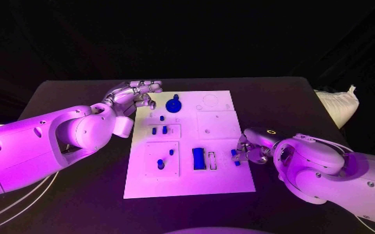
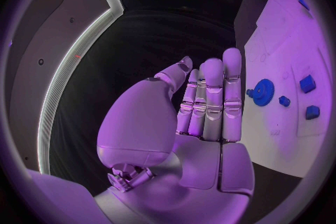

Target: Assemble the parts on the task board

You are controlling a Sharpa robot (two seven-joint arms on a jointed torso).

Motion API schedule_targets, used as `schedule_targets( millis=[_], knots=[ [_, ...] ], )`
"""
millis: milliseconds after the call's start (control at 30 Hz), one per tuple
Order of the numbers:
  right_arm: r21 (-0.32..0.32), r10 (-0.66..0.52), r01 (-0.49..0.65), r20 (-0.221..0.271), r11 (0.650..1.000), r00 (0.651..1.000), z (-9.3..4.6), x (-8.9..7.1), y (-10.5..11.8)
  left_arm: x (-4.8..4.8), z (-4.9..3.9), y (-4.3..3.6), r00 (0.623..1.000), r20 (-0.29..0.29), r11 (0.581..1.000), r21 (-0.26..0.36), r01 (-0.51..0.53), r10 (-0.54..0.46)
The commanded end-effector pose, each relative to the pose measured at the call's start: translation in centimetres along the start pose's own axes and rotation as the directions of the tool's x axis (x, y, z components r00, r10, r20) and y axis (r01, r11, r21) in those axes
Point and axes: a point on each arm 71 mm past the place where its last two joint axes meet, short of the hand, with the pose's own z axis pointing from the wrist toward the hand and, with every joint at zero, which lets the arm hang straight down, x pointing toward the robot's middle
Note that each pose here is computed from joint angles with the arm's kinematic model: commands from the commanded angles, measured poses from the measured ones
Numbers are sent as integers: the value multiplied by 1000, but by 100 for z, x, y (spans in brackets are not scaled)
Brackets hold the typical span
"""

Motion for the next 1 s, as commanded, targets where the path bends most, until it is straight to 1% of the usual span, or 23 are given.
schedule_targets(
  millis=[33,233,500,733,933,1000],
  knots=[
    [-12,-127,127,-38,992,991,16,89,26,22,-1,-5,1000,-21,1000,5,3,-3],
    [-52,-257,256,-31,965,966,69,172,149,23,-2,-5,1000,-23,1000,5,4,-4],
    [-69,-308,305,-35,950,951,93,238,209,18,-4,-4,1000,-22,1000,4,4,-4],
    [-65,-284,281,-36,958,958,99,246,202,22,-4,-3,1000,-23,1000,3,4,-4],
    [-51,-202,200,-37,979,979,104,242,185,24,-2,-1,1000,-23,1000,3,4,-4],
    [-46,-167,165,-30,985,986,100,235,183,24,-2,-1,1000,-24,1000,3,4,-4]
  ],
)
